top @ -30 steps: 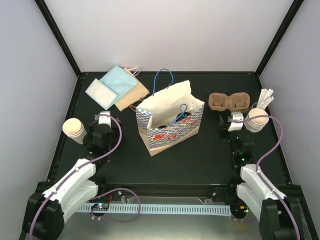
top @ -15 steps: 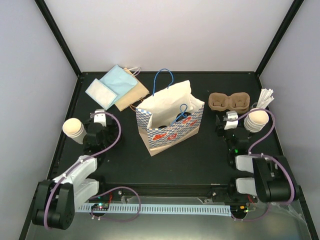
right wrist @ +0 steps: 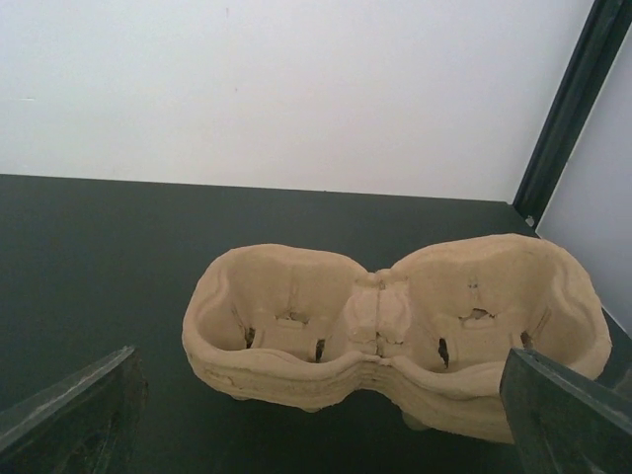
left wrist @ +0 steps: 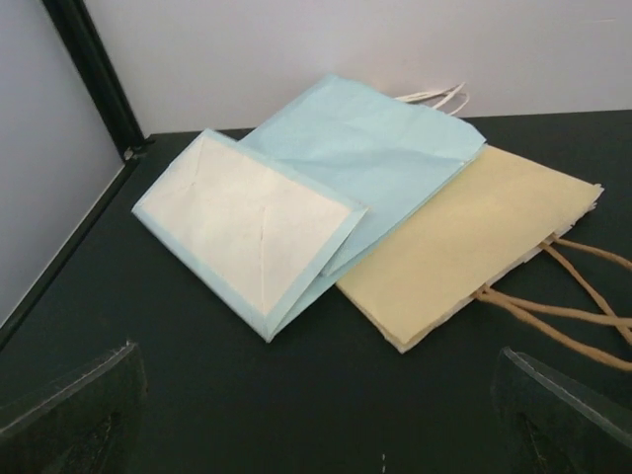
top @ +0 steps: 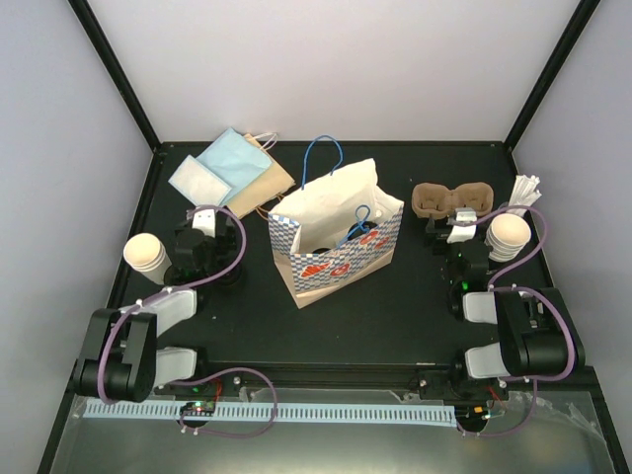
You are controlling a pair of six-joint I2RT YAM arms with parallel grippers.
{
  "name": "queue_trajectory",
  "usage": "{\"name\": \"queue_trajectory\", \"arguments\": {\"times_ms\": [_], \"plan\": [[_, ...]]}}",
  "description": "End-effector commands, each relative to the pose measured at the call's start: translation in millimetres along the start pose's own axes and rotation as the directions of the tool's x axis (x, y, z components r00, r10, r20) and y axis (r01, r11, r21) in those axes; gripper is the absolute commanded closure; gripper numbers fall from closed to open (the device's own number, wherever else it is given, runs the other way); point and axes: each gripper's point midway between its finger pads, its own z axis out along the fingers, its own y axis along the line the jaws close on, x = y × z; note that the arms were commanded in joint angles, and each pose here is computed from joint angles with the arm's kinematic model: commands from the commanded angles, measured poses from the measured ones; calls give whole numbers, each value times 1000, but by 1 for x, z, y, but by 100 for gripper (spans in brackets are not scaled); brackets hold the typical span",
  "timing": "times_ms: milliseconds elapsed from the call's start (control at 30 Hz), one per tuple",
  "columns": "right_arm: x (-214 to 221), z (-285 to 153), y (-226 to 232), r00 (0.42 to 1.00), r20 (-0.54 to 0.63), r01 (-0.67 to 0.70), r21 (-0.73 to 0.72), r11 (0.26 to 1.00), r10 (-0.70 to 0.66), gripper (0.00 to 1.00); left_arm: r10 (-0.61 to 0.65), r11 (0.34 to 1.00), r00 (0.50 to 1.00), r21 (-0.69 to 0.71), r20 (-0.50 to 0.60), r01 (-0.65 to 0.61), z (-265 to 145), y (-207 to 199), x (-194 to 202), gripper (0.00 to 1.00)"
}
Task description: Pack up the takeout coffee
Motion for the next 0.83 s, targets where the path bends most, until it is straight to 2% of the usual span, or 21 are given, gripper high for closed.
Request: {"name": "queue_trajectory", "arguments": {"times_ms": [0, 100, 200, 333, 400, 800], "plan": [[-12, 1, -10, 999, 39, -22, 49, 999, 20, 0, 37, 995, 994, 88, 107, -47, 14, -13, -40, 4], [-13, 1, -10, 999, 42, -22, 49, 999, 20, 0, 35, 993, 989, 110, 142, -51, 18, -13, -20, 5], [-13, 2, -10, 999, 40, -22, 48, 999, 20, 0, 19, 996, 980, 77, 196, -34, 13, -5, -23, 1], [-13, 2, -10, 999, 41, -22, 48, 999, 20, 0, 0, 997, 992, 78, 124, -10, 18, -5, -18, 1], [-13, 2, -10, 999, 40, -22, 48, 999, 20, 0, 14, 997, 988, 79, 153, -26, 17, -6, -21, 1], [-12, 3, -9, 999, 33, -21, 40, 999, 20, 0, 4, 997, 991, 75, 131, -14, 18, -5, -19, 1]]}}
